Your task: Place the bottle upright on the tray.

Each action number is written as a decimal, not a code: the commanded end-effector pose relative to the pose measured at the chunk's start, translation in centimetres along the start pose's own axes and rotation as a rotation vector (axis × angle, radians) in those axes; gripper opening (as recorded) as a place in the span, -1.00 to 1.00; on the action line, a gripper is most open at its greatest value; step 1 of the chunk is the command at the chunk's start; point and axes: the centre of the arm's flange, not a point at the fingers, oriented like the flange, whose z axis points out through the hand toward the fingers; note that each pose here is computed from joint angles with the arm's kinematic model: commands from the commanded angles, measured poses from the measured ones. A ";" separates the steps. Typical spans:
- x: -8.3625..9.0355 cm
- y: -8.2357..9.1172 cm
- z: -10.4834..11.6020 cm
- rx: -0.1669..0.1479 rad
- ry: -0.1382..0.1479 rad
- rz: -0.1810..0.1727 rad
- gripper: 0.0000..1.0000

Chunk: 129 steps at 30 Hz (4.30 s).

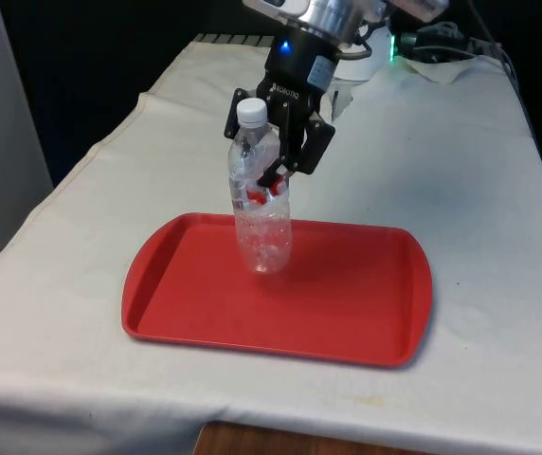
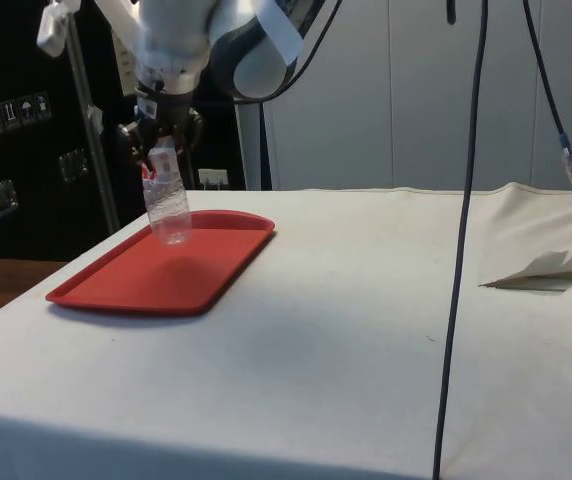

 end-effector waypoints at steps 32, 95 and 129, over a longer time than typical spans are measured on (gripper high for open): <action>0.0 -0.2 0.1 -0.009 0.029 -0.024 -1.00; -0.5 -1.3 1.9 0.035 0.083 -0.019 -1.00; -1.4 -1.8 2.4 0.057 0.063 -0.025 -1.00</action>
